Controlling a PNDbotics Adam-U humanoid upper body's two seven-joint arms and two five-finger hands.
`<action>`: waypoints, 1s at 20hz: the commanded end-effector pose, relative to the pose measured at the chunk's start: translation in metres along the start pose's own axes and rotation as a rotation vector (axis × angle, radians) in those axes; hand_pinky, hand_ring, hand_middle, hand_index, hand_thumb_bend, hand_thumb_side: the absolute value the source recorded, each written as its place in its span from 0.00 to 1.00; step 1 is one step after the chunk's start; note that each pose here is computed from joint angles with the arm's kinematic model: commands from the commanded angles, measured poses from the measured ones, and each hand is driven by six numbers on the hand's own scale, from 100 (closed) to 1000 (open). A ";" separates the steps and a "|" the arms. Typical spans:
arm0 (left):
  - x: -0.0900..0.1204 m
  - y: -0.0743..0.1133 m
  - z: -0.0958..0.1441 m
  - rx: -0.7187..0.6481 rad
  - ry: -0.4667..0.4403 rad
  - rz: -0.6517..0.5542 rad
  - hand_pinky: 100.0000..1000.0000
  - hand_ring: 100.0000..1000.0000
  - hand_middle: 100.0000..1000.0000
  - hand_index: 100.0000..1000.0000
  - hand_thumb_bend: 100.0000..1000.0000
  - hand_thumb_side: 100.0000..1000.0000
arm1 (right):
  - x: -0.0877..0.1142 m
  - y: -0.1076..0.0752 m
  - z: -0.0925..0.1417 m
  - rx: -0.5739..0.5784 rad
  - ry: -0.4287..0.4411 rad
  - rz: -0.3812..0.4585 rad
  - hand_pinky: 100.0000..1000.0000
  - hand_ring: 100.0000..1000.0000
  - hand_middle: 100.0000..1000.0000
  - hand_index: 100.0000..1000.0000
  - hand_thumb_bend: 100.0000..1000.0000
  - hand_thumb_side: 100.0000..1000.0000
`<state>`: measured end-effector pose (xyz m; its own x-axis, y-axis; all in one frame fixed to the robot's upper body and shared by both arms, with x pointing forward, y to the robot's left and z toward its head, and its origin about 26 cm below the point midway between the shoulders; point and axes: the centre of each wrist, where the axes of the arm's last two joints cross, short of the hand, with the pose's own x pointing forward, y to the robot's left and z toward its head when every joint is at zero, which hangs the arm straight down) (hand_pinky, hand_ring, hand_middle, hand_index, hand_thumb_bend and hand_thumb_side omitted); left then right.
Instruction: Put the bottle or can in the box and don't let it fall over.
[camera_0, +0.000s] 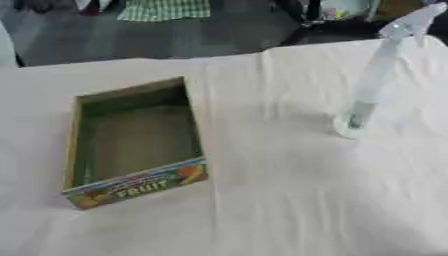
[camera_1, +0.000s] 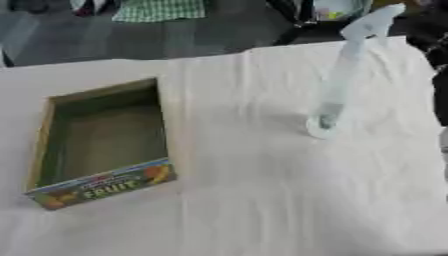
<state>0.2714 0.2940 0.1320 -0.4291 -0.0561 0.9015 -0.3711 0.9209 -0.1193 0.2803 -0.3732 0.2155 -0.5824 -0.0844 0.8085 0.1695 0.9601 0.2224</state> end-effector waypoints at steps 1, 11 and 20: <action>0.007 0.003 -0.003 -0.010 -0.027 -0.008 0.70 0.83 0.73 0.71 0.76 0.56 | 0.009 0.003 -0.004 0.029 0.001 -0.054 0.58 0.51 0.73 0.98 0.00 0.66; 0.007 0.003 -0.002 -0.012 -0.026 -0.007 0.70 0.83 0.73 0.71 0.76 0.56 | 0.007 0.005 -0.001 0.038 0.141 -0.411 0.00 0.07 0.33 0.98 0.00 0.69; 0.007 0.002 -0.002 -0.014 -0.025 -0.006 0.70 0.83 0.73 0.71 0.76 0.56 | 0.010 0.009 0.005 0.047 0.191 -0.597 0.00 0.00 0.12 1.00 0.00 0.81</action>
<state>0.2710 0.2942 0.1313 -0.4268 -0.0546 0.9027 -0.3696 0.9215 -0.1190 0.2754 -0.3670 0.2138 -0.4124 -0.6397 0.6486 -0.1417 0.7483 0.6480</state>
